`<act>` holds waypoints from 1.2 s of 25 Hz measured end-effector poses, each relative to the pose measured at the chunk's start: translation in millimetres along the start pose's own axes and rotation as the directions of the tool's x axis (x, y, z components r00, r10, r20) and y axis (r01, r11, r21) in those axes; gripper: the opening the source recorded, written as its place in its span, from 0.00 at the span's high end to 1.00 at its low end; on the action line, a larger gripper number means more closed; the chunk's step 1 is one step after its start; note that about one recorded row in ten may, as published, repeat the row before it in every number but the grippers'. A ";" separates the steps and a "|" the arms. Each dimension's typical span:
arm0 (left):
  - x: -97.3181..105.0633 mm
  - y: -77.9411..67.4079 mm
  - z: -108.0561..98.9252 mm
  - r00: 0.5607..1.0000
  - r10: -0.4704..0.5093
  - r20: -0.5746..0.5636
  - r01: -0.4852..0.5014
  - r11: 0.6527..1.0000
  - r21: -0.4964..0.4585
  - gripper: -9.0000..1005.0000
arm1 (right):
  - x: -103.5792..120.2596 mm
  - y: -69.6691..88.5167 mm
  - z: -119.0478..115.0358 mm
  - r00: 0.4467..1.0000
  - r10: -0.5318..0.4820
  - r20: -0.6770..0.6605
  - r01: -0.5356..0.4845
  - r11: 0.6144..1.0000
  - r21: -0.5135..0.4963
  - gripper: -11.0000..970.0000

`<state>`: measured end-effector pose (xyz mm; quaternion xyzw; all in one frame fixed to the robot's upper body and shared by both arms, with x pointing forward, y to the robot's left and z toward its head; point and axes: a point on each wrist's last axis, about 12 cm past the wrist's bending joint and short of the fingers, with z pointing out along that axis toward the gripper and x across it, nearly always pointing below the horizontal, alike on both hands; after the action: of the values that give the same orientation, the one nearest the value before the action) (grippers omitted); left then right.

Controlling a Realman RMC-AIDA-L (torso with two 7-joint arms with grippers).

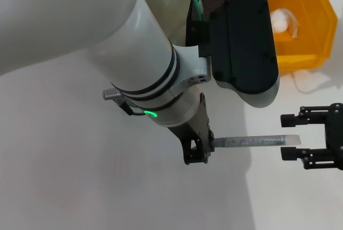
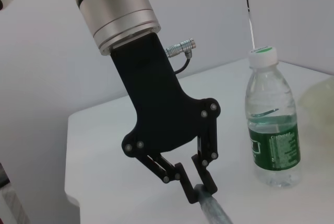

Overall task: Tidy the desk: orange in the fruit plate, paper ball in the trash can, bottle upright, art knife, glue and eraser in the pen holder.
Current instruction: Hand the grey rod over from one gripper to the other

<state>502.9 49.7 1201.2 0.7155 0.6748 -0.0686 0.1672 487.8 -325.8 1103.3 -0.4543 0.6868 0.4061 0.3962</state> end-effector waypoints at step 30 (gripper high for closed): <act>0.4 1.4 0.2 1.000 -0.009 0.009 0.009 1.000 -0.004 0.85 | 6.1 -2.7 18.9 1.000 0.021 0.008 -0.021 1.000 -0.018 0.81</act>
<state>504.3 49.9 1201.1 0.7116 0.6775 -0.0714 0.1715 491.9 -310.9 1090.5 -0.4490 0.6864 0.4179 0.3907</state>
